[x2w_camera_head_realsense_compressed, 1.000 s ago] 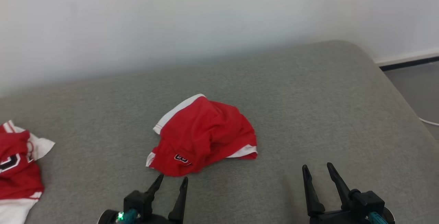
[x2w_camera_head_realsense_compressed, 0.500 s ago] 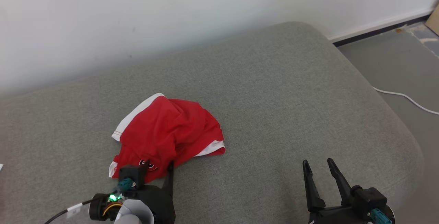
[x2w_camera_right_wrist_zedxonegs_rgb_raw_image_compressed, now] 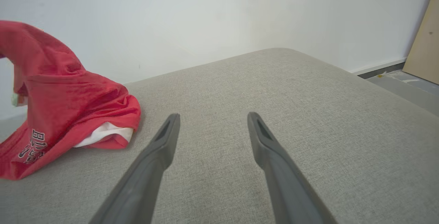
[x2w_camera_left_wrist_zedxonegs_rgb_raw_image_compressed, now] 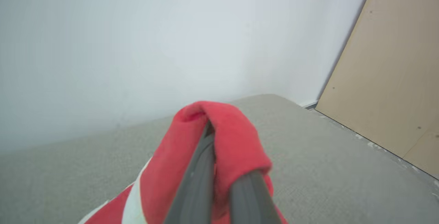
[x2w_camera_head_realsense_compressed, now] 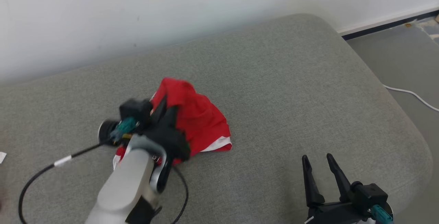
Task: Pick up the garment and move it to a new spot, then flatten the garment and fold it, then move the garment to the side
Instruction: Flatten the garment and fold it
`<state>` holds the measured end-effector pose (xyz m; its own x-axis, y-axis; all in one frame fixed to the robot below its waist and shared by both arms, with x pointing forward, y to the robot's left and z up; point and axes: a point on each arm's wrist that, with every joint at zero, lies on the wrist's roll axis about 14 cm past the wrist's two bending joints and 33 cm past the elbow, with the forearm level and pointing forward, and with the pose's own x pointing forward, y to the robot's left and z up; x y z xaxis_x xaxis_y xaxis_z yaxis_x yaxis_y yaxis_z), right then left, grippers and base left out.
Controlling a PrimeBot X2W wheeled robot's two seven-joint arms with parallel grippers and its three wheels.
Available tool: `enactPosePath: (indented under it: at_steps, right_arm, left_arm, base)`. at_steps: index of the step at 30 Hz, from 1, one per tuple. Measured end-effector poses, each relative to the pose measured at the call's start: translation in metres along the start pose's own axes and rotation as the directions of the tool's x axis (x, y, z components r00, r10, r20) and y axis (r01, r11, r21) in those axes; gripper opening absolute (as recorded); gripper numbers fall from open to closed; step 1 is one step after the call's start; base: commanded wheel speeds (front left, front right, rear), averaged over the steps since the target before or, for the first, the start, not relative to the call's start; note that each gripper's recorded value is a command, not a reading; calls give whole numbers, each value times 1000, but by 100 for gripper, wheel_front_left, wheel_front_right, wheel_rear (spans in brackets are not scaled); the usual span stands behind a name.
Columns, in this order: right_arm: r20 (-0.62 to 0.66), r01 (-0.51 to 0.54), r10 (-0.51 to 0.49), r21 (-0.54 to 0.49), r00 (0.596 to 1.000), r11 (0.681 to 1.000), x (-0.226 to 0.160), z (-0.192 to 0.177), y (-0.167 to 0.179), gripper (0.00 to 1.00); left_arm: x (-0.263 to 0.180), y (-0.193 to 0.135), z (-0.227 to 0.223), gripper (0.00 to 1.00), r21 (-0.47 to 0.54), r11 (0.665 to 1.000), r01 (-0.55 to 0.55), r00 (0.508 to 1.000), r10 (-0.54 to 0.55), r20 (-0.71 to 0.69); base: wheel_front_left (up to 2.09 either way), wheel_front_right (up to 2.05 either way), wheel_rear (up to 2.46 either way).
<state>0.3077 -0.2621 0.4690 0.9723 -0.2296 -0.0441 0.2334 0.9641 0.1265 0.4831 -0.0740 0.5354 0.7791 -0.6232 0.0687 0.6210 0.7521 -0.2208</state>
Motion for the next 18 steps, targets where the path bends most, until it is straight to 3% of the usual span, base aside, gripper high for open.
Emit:
enactPosePath:
  at_steps: [4,10,12,15,18]
  right_arm:
    - [3,-16,16,6,1000,1000,3,1,5,100]
    - [3,-25,25,8,1000,1000,4,1,8,100]
    - [3,-26,26,9,1000,1000,4,0,9,100]
    - [-1,-34,34,13,999,999,7,-1,11,100]
    - [-5,-50,51,15,999,999,11,-2,17,100]
  left_arm:
    - [21,-46,63,0,20,987,157,975,-159,155]
    - [27,-102,170,0,-33,939,341,863,-299,407]
    - [20,-111,207,0,-80,917,391,812,-303,499]
    - [11,-104,237,0,-121,911,395,777,-260,574]
    - [14,-78,216,0,-157,940,303,826,-177,534]
  base:
    - [0,0,0]
    - [0,0,0]
    - [0,0,0]
    - [0,0,0]
    - [0,0,0]
